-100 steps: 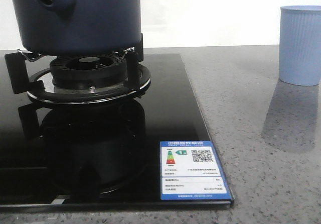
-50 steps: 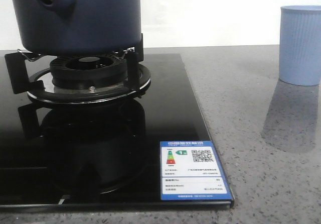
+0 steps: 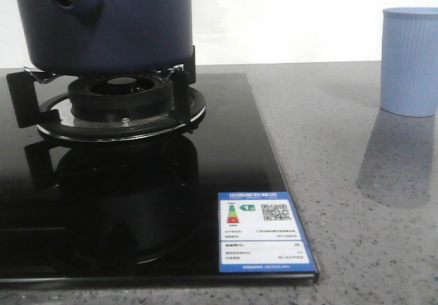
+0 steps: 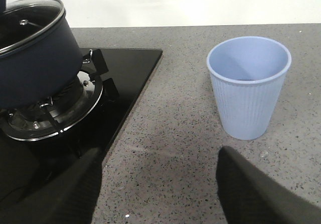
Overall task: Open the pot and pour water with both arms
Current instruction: 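Lift the glass lid off the pot with the left gripper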
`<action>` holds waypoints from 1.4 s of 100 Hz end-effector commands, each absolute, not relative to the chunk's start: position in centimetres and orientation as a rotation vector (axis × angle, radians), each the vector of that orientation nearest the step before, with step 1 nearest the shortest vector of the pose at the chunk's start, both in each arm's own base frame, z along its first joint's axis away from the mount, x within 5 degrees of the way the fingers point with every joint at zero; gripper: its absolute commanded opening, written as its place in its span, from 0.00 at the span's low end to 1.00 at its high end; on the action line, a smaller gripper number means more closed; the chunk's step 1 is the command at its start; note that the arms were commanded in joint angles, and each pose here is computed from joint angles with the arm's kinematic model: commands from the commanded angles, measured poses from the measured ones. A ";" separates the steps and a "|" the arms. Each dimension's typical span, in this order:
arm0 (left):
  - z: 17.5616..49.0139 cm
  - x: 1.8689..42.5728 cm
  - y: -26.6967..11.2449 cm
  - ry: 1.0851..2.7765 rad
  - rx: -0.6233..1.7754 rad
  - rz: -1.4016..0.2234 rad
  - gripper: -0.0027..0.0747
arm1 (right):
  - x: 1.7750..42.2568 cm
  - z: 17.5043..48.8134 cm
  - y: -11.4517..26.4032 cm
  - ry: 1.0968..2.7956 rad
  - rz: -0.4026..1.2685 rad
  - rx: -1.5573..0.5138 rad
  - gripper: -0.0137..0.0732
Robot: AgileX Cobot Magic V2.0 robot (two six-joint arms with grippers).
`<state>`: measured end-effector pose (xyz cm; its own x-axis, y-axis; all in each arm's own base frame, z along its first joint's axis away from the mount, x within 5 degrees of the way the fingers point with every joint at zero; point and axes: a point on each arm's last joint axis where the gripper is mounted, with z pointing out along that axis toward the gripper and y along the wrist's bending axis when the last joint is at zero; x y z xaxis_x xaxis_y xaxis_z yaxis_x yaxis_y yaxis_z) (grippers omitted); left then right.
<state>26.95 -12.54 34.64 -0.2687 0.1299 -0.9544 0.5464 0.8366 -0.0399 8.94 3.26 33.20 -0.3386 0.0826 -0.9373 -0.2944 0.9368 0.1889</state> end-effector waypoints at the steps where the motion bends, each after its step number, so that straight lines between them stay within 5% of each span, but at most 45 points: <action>1: 36.5 26.8 -12.4 1.758 0.475 -0.421 0.72 | 9.2 34.8 3.2 1.786 0.384 -0.137 0.67; 36: 36.5 26.8 -12.4 1.756 0.476 -0.416 0.43 | 9.2 34.8 3.2 1.786 0.384 -0.137 0.67; 97: 43.3 24.3 -11.2 1.537 0.436 -0.407 0.43 | 10.4 34.2 3.1 1.822 0.313 -0.164 0.67; 140: 45.6 22.4 -8.2 1.464 0.360 -0.343 0.43 | 13.2 27.7 2.4 1.696 0.222 -0.043 0.67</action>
